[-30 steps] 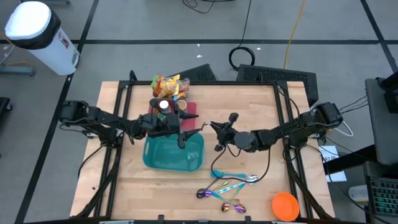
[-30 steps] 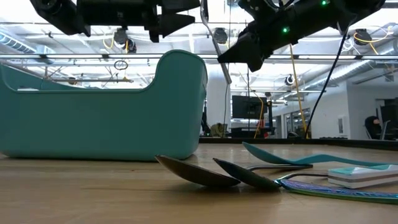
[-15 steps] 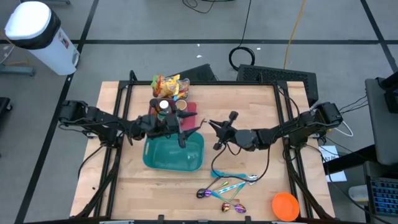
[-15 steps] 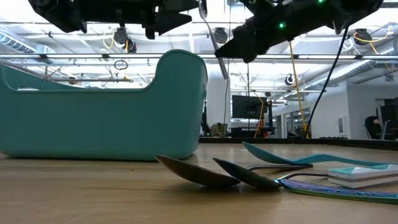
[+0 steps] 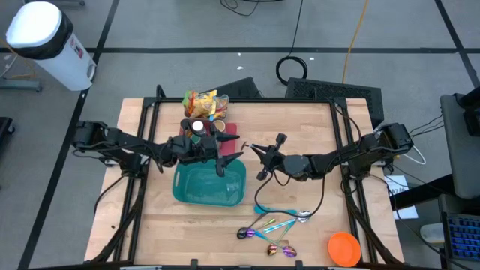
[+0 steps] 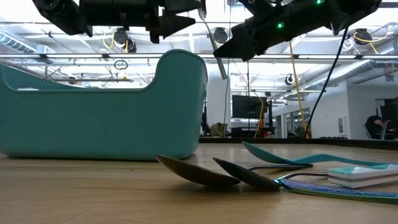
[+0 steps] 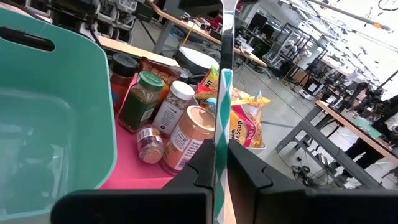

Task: Pick & Place Food Item
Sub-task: Put the top white and blue spoon into the blue bin, then put the blue baby spoon into the blue bin

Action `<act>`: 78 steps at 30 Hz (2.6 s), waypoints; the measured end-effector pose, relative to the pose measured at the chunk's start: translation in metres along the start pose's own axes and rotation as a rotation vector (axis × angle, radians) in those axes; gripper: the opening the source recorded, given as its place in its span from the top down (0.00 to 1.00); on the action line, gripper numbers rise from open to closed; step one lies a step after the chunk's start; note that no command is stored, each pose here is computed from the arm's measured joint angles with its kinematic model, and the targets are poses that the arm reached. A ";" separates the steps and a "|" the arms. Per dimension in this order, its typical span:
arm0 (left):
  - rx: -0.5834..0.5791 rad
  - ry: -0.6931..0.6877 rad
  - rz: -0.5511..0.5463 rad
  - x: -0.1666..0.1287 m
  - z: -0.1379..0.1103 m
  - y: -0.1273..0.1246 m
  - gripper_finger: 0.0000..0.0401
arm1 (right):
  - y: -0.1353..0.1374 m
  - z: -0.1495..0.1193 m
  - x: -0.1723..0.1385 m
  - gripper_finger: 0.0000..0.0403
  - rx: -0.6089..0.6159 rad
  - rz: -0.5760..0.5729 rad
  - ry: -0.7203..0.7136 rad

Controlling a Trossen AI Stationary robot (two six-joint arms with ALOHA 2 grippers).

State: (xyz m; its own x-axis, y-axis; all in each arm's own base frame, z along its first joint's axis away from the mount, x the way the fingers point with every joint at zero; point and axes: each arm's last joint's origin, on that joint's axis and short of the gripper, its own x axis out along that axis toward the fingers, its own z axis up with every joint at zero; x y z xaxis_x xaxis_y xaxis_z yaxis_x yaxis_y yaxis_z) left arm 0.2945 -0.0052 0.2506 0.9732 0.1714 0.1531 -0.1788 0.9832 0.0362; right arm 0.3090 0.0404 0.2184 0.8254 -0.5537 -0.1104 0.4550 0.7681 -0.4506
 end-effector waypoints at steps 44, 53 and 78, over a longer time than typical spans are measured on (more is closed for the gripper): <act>-0.096 0.187 0.269 -0.104 0.039 -0.067 0.97 | 0.003 0.024 -0.040 0.63 0.003 -0.095 -0.020; -0.299 0.190 0.392 -0.117 -0.054 -0.077 0.97 | 0.004 0.042 -0.059 0.62 0.073 -0.062 -0.120; -0.213 0.178 0.348 -0.093 -0.039 -0.073 0.46 | 0.023 0.048 -0.100 0.55 0.093 -0.021 -0.118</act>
State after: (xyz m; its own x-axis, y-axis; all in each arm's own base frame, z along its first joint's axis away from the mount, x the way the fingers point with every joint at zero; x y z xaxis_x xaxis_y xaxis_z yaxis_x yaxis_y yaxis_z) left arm 0.2222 -0.0902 0.1955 0.8732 0.4846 -0.0524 -0.4849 0.8527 -0.1943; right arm 0.2529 0.1286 0.2619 0.8463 -0.5327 0.0051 0.4972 0.7863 -0.3667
